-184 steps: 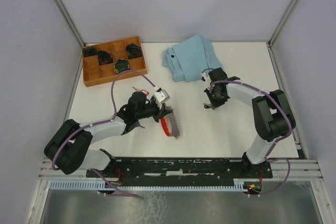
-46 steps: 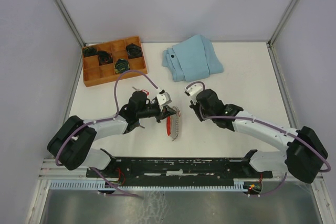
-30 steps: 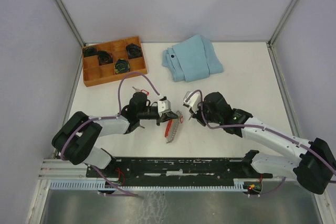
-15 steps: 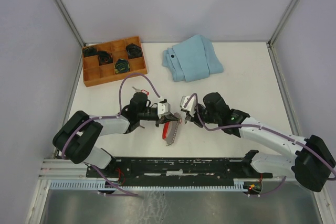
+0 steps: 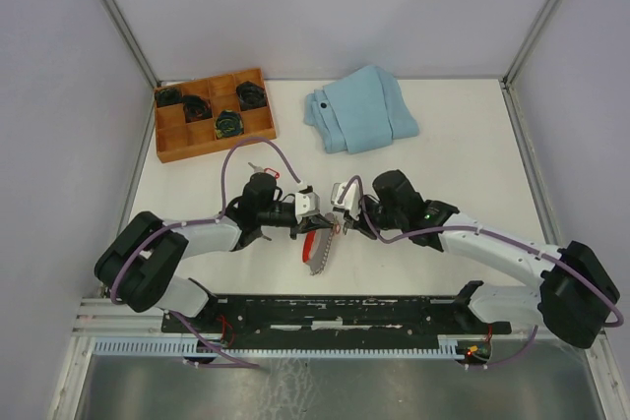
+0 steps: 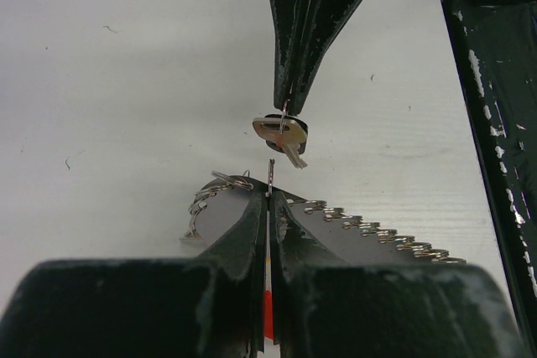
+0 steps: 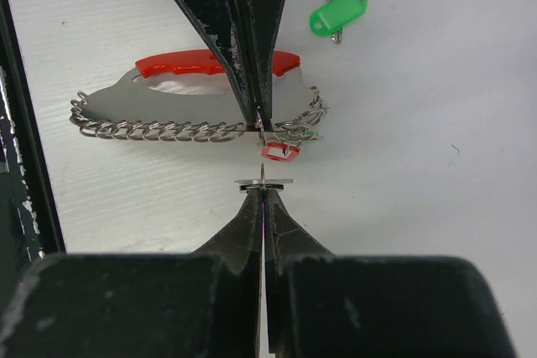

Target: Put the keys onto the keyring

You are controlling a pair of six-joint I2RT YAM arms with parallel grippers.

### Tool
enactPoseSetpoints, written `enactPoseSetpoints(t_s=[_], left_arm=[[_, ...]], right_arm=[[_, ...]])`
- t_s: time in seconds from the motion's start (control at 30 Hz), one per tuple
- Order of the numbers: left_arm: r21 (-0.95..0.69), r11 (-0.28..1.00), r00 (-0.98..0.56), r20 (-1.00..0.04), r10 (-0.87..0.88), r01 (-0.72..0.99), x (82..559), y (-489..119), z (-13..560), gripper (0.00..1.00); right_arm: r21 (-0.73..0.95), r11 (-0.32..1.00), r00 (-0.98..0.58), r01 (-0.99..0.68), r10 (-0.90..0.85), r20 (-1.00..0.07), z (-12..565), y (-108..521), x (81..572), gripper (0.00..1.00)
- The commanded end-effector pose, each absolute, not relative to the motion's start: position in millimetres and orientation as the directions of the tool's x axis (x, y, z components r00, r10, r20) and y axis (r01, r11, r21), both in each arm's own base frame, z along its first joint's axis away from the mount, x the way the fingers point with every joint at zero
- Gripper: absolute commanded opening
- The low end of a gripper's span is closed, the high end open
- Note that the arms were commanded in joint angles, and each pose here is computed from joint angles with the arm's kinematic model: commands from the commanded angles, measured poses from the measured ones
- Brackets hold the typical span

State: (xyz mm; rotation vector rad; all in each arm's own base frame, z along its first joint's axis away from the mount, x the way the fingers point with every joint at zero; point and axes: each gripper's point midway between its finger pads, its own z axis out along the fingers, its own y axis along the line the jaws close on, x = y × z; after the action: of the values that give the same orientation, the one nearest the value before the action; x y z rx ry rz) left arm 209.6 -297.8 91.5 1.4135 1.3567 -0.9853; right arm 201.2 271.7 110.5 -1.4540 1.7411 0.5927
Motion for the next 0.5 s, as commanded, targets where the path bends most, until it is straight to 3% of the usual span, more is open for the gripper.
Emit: enactPoseSetpoints(t_s=[0.0, 0.47], left_arm=[[0.182, -0.003, 0.179, -0.962, 0.206, 0.983, 216.2, -304.3, 117.2, 0.03], [0.166, -0.036, 0.17, -0.97, 0.175, 0.985, 210.0, -307.3, 120.8, 0.03]], right_arm=[[-0.159, 0.203, 0.018, -0.966, -0.562, -0.827, 131.4, 289.1, 208.9, 0.01], [-0.16, 0.194, 0.026, -0.968, -0.557, -0.83, 128.0, 293.8, 211.4, 0.01]])
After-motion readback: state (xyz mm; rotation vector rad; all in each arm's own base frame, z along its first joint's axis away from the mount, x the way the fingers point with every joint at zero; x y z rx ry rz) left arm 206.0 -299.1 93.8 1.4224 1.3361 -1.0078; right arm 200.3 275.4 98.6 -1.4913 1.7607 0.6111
